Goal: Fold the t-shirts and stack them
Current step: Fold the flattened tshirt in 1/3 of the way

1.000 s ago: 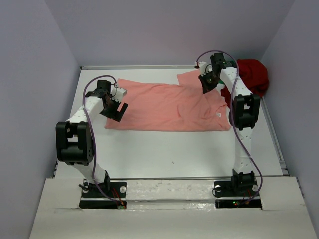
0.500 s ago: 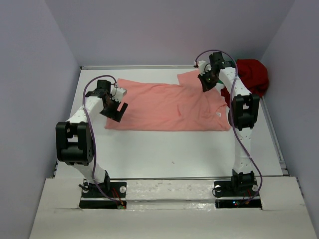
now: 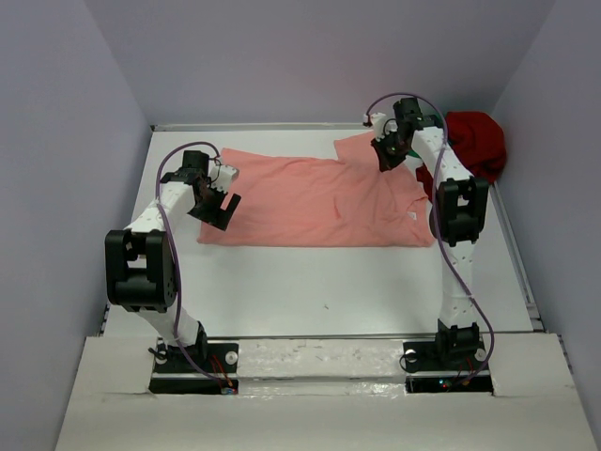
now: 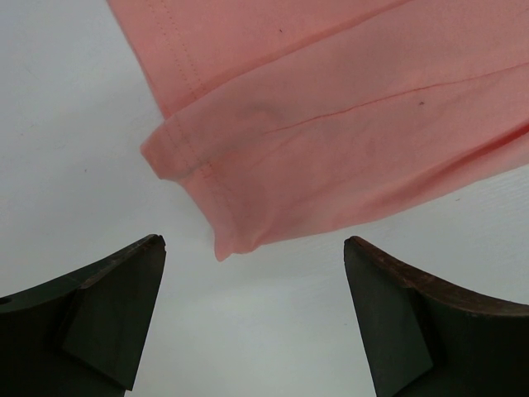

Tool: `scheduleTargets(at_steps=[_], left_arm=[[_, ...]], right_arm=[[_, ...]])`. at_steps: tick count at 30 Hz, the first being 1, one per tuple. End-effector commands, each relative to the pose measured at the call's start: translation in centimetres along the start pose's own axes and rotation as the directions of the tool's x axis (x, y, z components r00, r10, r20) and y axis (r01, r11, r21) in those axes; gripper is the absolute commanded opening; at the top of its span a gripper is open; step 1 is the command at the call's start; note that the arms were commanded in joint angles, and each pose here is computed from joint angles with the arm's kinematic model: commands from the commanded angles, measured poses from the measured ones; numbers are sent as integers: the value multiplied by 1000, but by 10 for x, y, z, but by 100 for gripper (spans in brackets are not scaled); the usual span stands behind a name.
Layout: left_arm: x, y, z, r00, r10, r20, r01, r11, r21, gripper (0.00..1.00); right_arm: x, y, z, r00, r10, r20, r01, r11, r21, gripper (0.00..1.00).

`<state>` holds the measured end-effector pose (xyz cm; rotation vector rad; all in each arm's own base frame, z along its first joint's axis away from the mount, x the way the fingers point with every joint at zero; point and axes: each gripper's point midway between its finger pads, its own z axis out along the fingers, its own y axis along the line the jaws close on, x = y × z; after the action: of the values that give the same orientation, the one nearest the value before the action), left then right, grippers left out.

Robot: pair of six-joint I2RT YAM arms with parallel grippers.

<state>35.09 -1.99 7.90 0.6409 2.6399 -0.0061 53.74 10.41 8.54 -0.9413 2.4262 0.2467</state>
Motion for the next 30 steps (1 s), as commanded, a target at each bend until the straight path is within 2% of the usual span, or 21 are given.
scheduleTargets(at_steps=[1, 9, 14, 15, 16, 17, 19, 20, 22, 25, 28, 30], left_arm=[[-3, 0, -8, 1000, -8, 3, 8, 1000, -6, 99], [-2, -1, -8, 1000, -12, 3, 12, 1000, -7, 99], [0, 0, -7, 1000, -8, 2, 8, 1000, -15, 99], [0, 0, -6, 1000, -9, -2, 9, 1000, -15, 99], [-1, 0, -7, 1000, -8, 1, 8, 1000, -16, 99], [-1, 0, -7, 1000, -10, 2, 10, 1000, -15, 99], [-1, 0, -8, 1000, -10, 4, 10, 1000, -16, 99], [-2, 0, -8, 1000, -9, 9, 9, 1000, -18, 99], [-3, 1, -10, 1000, -9, 12, 9, 1000, -21, 99], [-3, 1, -13, 1000, -7, 15, 8, 1000, -22, 99], [-3, 0, -14, 1000, -8, 21, 9, 1000, -21, 99], [-4, -1, -15, 1000, -9, 27, 10, 1000, -20, 99]], right_arm=[[-34, 3, -21, 991, -65, 117, 65, 998, 5, 0], [-31, 15, -11, 990, -81, 114, 87, 995, -49, 0], [-24, 11, 0, 992, -110, 58, 111, 994, -4, 0], [-23, 11, 4, 991, -130, 40, 129, 991, 17, 3], [-20, 9, 4, 990, -138, 30, 137, 990, 24, 22], [-17, 8, 5, 990, -141, 21, 140, 990, 32, 50], [-19, 3, 4, 990, -143, 21, 141, 988, 62, 54], [-24, 1, -1, 989, -142, 36, 139, 987, 75, 65], [-33, 6, -6, 986, -153, 60, 149, 986, 78, 75], [-50, 9, -25, 980, -165, 115, 156, 984, 84, 76], [-62, 23, -42, 971, -176, 160, 169, 984, 54, 67], [-64, 45, -44, 969, -186, 164, 189, 982, -5, 55]])
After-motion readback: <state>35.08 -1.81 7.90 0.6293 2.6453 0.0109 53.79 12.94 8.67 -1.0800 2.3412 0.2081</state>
